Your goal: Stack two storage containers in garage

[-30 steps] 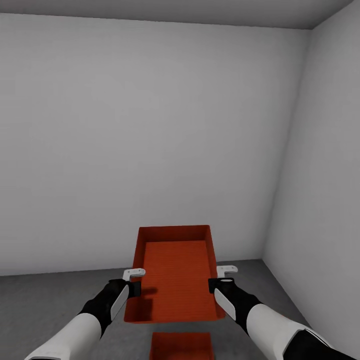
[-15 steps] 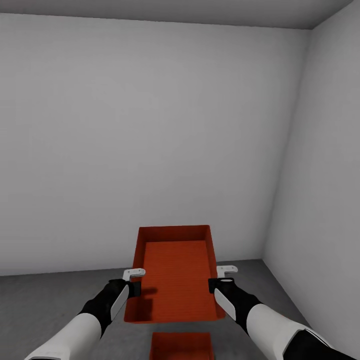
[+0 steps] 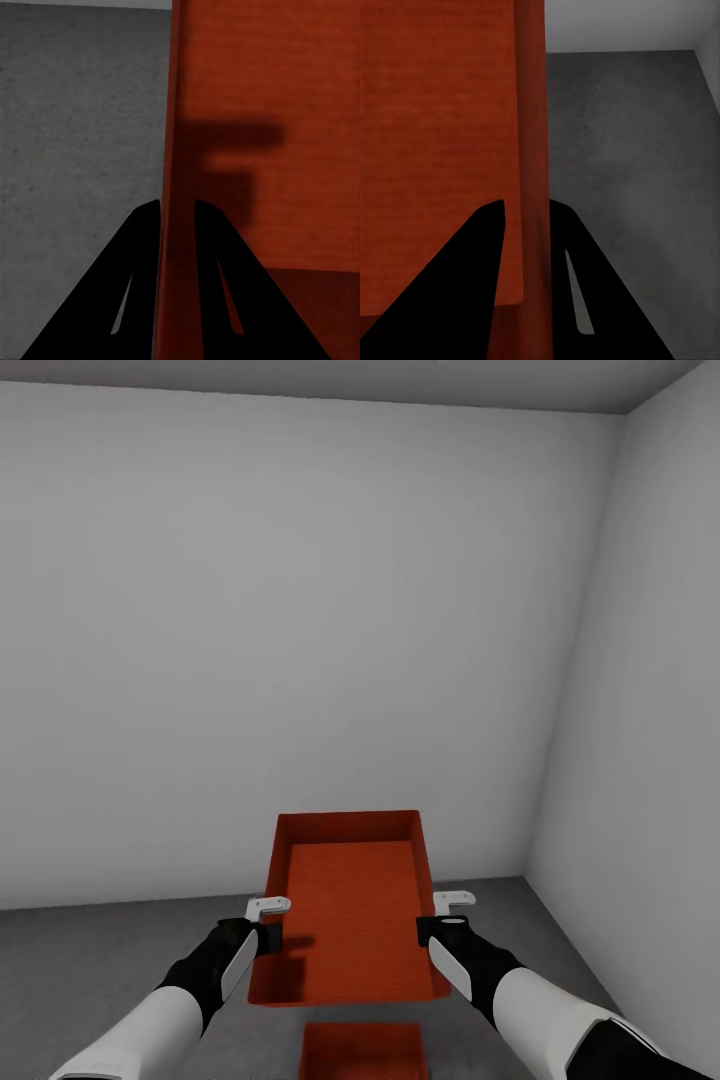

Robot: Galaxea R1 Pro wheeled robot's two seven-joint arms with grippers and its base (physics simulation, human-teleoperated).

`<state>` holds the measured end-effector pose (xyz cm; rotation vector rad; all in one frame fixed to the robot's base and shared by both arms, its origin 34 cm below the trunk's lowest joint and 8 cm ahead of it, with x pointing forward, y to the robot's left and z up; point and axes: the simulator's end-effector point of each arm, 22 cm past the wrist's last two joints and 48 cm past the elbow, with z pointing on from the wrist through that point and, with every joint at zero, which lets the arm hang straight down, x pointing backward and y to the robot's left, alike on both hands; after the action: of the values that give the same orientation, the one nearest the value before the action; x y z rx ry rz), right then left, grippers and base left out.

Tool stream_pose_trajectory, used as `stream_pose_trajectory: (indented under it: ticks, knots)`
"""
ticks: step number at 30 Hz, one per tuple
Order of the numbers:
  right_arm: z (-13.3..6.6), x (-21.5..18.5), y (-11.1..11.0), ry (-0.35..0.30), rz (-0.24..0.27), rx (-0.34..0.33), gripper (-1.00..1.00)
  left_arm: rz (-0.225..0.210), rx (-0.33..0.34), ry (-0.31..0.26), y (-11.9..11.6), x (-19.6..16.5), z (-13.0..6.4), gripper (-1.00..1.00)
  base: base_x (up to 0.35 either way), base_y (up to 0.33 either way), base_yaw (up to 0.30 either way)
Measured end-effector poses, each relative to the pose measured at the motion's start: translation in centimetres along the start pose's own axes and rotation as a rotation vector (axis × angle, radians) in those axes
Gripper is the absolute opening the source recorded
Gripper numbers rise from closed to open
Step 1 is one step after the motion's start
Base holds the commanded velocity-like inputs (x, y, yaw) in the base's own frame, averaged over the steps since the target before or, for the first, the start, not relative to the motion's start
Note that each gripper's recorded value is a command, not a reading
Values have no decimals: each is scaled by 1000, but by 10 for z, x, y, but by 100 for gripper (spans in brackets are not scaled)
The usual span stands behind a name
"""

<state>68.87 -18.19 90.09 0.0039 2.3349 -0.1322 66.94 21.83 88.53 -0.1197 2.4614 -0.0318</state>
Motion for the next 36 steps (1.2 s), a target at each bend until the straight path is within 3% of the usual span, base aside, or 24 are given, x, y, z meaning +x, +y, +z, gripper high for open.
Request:
stream_pose_trajectory:
  ticks: [36]
  knots:
    - [18,29,2,58,-6,-3,-100,-1,-6,58,2,26,20,-100,0,0,0]
